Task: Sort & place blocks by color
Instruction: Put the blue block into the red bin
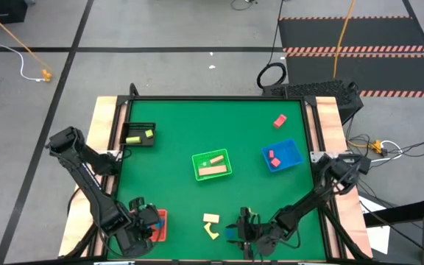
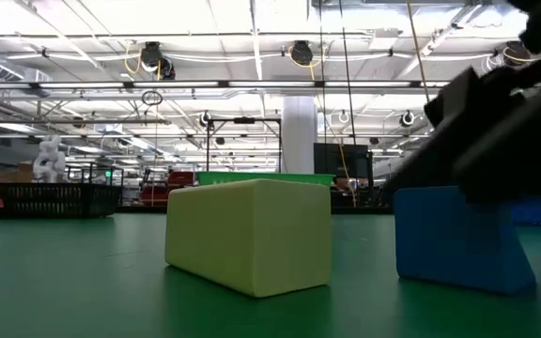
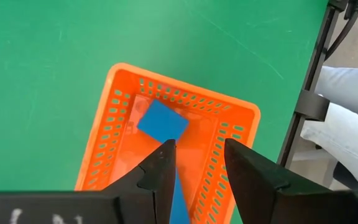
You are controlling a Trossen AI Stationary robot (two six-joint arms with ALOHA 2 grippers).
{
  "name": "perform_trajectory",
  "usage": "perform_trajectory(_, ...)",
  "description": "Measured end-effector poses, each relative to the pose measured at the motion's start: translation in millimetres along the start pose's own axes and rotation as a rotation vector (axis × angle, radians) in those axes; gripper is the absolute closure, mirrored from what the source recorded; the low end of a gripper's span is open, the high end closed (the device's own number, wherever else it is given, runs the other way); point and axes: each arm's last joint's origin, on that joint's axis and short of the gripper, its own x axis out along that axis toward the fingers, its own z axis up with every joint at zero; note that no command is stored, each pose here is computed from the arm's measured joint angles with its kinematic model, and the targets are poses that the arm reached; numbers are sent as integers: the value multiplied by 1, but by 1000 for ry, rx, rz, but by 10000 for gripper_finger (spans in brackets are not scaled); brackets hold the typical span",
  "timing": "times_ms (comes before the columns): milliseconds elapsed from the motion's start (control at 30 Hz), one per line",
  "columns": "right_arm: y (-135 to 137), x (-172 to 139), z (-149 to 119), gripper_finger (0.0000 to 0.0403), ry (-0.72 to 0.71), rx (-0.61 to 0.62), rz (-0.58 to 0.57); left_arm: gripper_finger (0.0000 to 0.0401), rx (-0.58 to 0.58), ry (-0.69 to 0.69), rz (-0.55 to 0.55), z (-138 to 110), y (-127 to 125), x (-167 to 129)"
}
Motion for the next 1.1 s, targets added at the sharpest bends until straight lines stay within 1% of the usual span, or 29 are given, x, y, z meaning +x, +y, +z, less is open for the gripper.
perform_trajectory(200,-3,10,-18,183,38,-25,-25,265,-1,-3,-6,0,-1,0)
perform_trajectory(367,-6,15,-26,185,11,-39,-108,267,-1,-2,-5,0,0,0)
perform_trajectory(433,-7,17,-28,191,8,-44,-125,268,0,-2,-5,0,0,0)
perform_trajectory(533,-10,19,-28,211,13,-42,-135,268,-1,-3,-4,1,0,0)
perform_trajectory(733,-16,22,-26,277,8,-37,-169,268,-8,-25,6,5,1,1)
perform_trajectory(967,-16,23,-24,279,-13,2,-154,268,2,-42,16,11,3,2)
perform_trajectory(1100,-13,17,-12,279,-31,3,-112,268,13,-49,18,11,3,2)
